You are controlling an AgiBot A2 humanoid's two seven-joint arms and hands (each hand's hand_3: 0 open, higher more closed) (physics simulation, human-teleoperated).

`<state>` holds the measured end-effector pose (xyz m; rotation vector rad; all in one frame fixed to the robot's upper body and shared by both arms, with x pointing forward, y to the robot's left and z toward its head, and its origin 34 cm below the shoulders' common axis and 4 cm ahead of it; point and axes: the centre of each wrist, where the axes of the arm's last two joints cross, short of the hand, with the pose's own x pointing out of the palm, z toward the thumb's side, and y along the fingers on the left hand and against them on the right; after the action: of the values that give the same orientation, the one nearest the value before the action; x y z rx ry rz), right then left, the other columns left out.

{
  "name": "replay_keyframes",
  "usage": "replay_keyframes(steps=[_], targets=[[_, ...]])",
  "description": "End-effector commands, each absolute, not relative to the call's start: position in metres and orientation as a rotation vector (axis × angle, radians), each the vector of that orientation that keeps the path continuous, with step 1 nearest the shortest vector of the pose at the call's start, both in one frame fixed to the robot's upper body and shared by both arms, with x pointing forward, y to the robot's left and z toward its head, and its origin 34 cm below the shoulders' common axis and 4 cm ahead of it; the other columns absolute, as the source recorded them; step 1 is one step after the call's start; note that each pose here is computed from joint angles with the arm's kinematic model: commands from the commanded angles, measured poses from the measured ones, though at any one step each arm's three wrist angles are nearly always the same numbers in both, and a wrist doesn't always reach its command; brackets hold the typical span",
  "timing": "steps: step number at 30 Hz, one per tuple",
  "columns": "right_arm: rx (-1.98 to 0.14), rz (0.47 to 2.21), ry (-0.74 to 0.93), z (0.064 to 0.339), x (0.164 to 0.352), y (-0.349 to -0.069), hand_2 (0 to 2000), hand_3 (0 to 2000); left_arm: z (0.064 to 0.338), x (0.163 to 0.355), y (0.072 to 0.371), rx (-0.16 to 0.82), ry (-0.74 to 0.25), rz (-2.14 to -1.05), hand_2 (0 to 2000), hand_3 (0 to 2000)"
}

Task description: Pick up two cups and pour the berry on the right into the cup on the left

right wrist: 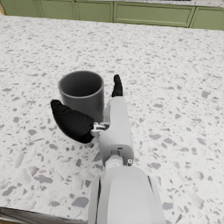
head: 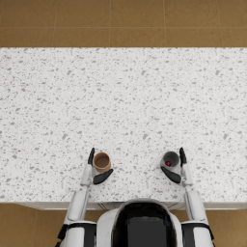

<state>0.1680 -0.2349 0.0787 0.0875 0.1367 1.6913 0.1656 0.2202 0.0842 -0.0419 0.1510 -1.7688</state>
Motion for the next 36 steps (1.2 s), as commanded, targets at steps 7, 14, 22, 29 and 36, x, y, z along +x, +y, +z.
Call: replay_keyframes(steps=[7, 14, 22, 29, 36], targets=[[0.130, 1.686, 0.140, 0.066, 0.181, -0.230, 0, 0, 0.069, 0.178, 0.214, -0.096, 0.163, -1.753, 0, 0], [0.109, 1.716, 0.093, 0.076, 0.186, -0.227, 2000, 653, 0.066, 0.187, 0.212, -0.110, 0.150, -1.778, 2000, 980], [0.016, 1.761, -0.062, 0.111, 0.210, -0.213, 2000, 1280, 0.101, 0.209, 0.189, -0.026, -0.013, -1.819, 2000, 1280], [-0.073, 1.806, -0.234, 0.152, 0.246, -0.189, 2000, 1280, 0.134, 0.245, 0.163, 0.024, -0.174, -1.837, 2000, 1280], [-0.175, 1.831, -0.304, 0.182, 0.274, -0.168, 2000, 1280, 0.146, 0.268, 0.138, 0.078, -0.181, -1.877, 2000, 1280]])
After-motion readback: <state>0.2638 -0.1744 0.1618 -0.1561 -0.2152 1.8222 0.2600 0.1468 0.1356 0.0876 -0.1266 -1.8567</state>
